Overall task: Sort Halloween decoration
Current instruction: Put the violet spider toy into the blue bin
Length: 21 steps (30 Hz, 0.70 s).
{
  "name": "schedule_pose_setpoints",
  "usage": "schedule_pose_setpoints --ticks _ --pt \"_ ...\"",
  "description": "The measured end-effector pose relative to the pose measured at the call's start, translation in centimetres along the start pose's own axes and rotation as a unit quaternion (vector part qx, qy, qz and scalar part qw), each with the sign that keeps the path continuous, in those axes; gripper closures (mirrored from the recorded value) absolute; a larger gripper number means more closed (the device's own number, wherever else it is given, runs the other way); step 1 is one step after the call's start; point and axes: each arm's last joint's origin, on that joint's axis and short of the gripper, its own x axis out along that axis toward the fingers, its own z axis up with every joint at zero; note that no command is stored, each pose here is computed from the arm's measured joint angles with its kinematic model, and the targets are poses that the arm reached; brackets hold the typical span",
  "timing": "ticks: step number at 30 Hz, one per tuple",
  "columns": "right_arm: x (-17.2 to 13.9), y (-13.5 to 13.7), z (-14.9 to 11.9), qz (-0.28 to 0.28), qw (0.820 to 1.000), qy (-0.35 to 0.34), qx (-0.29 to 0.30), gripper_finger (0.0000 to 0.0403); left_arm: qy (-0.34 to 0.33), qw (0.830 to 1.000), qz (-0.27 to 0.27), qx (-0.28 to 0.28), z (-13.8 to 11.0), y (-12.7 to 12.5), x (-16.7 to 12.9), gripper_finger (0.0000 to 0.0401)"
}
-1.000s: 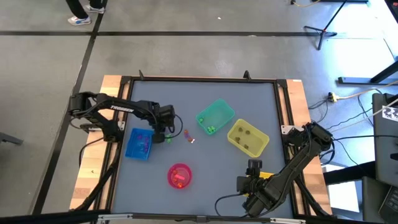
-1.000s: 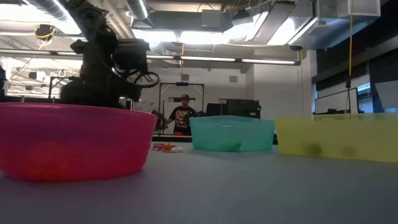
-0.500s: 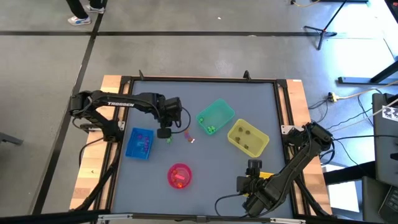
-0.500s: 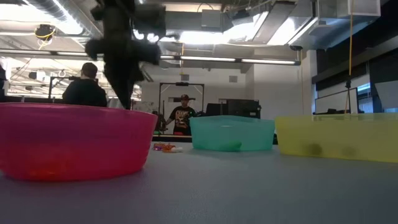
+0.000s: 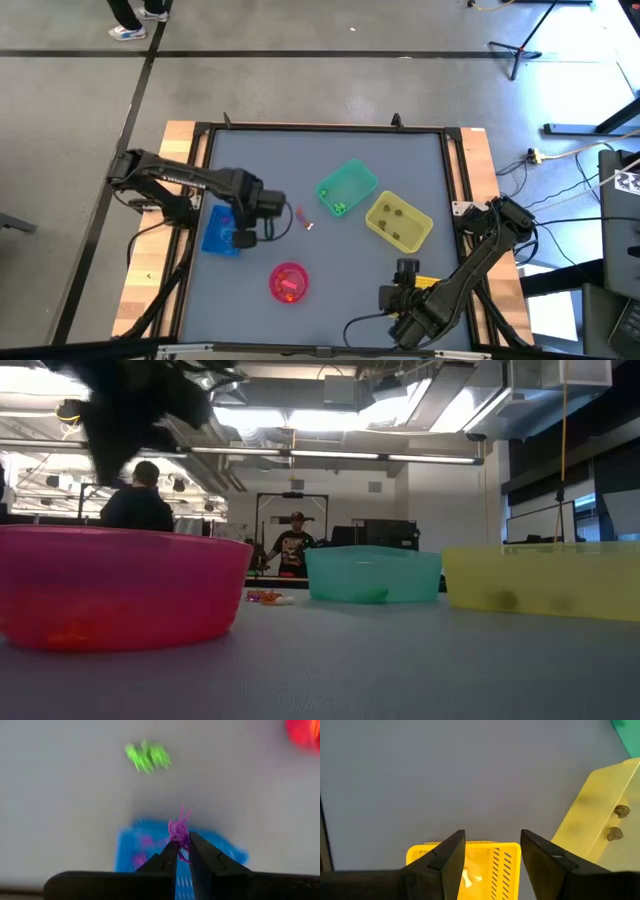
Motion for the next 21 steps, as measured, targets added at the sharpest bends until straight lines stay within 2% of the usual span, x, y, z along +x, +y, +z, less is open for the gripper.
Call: schedule_pose_setpoints --ticks 6,10,17,21 --pt "0.0 0.1 0.1 0.004 1.000 -0.004 0.002 0.0214 0.063 0.997 0.044 -0.033 -2.1 -2.5 0.0 0.0385" --pt "0.0 0.0 0.2 -0.009 1.000 -0.020 0.002 0.0214 0.062 0.994 0.068 -0.063 -2.8 -3.8 0.3 0.0385" --pt "0.0 0.0 0.3 -0.015 0.999 -0.033 0.004 0.0214 0.087 0.990 0.100 -0.054 -4.4 -5.2 1.9 0.0384" --pt "0.0 0.1 0.3 -0.012 0.999 -0.036 0.005 0.0214 0.090 0.984 0.145 -0.041 -5.2 -5.2 3.3 0.0384"
